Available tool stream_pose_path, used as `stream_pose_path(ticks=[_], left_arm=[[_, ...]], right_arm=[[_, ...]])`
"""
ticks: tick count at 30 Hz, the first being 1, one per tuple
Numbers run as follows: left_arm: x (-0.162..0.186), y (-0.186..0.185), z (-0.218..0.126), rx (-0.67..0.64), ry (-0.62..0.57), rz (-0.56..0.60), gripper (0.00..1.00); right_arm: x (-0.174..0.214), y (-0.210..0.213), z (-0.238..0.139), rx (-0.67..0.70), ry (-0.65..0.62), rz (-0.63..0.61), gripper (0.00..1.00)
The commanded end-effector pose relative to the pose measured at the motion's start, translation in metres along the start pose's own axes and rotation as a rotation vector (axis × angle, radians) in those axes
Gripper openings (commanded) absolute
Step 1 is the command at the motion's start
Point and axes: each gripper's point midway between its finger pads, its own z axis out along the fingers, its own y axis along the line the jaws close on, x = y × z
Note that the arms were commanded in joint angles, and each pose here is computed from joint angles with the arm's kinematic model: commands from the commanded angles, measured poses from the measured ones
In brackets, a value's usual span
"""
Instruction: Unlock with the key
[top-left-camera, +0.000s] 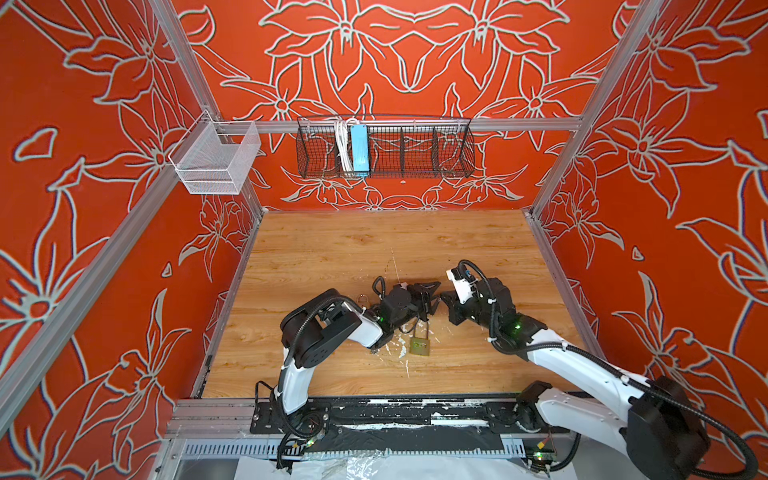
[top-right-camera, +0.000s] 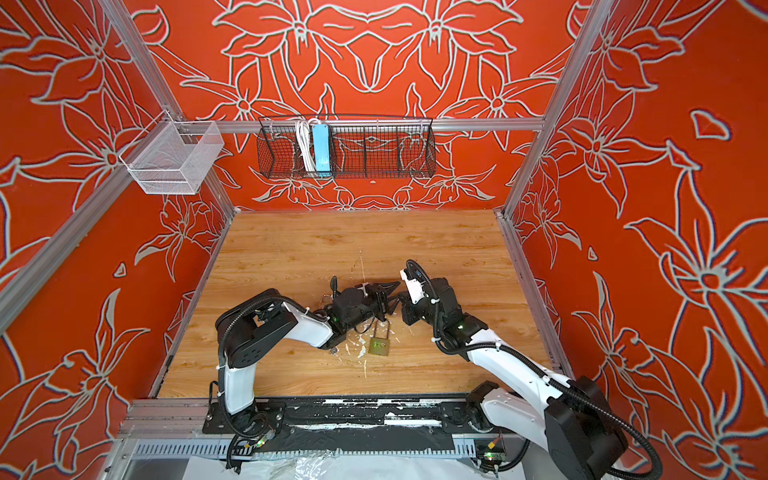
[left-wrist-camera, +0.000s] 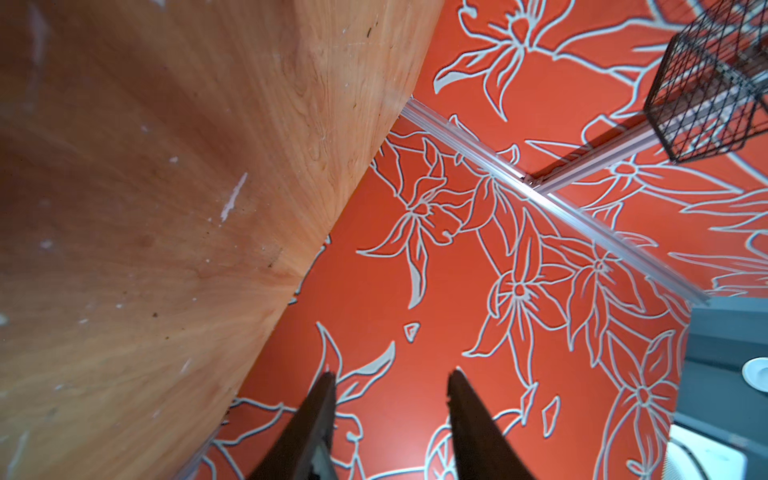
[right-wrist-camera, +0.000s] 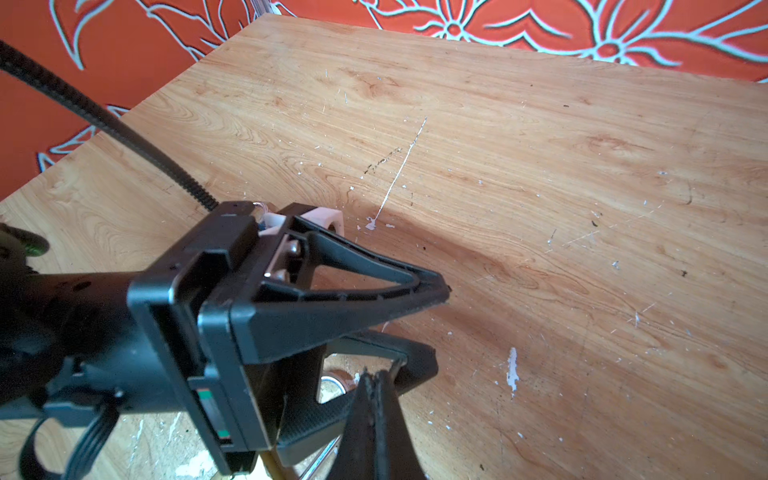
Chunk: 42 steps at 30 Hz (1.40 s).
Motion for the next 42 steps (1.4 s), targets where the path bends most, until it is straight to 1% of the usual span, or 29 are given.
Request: stream_pose_path(ticks=[1,4,9,15,20,22,24,26,29,32,39,42], left_arm=[[0.012,-0.02,0.006,0.084,0.048,0.015,0.39],[0.012,-0.019,0.009,0.085,0.052,0.02,0.29],[0.01,-0.015,0.009,0.077,0.05,0.031,0.16],[0.008,-0.013,0.01,0.079,0.052,0.037,0.08],[0.009,-0.012,0.011,0.076,0.067,0.046,0.08],[0.01,-0.015,0.011,0.081,0.075,0.055,0.09],[0.011,-0.016,0.011,0.083,0.078,0.06,0.13],[0.011,-0.017,0.01,0.085,0.078,0.064,0.13],[0.01,-0.016,0.01,0.084,0.075,0.068,0.1],[0.01,-0.017,0.011,0.086,0.077,0.074,0.0],[0.008,-0.018,0.011,0.083,0.068,0.116,0.0],[0.003,-0.022,0.009,0.07,0.06,0.19,0.0]], right_arm=[[-0.002,0.002,-0.002,-0.006,-0.019,-0.014,0.0],[-0.002,0.0,-0.004,0.005,-0.024,-0.016,0.0],[-0.004,0.0,-0.005,0.007,-0.033,-0.013,0.0],[-0.004,-0.005,-0.009,0.036,-0.044,-0.011,0.0],[-0.006,-0.009,-0.012,0.065,-0.056,-0.01,0.0],[-0.006,-0.011,-0.012,0.074,-0.056,-0.009,0.0],[-0.005,-0.013,-0.012,0.085,-0.053,-0.009,0.0],[-0.006,-0.012,-0.012,0.083,-0.056,-0.009,0.0],[-0.005,-0.015,-0.013,0.097,-0.054,-0.009,0.0],[-0.005,-0.015,-0.013,0.097,-0.055,-0.009,0.0],[-0.006,-0.016,-0.015,0.106,-0.062,-0.01,0.0],[-0.008,-0.017,-0.019,0.116,-0.079,-0.01,0.0]])
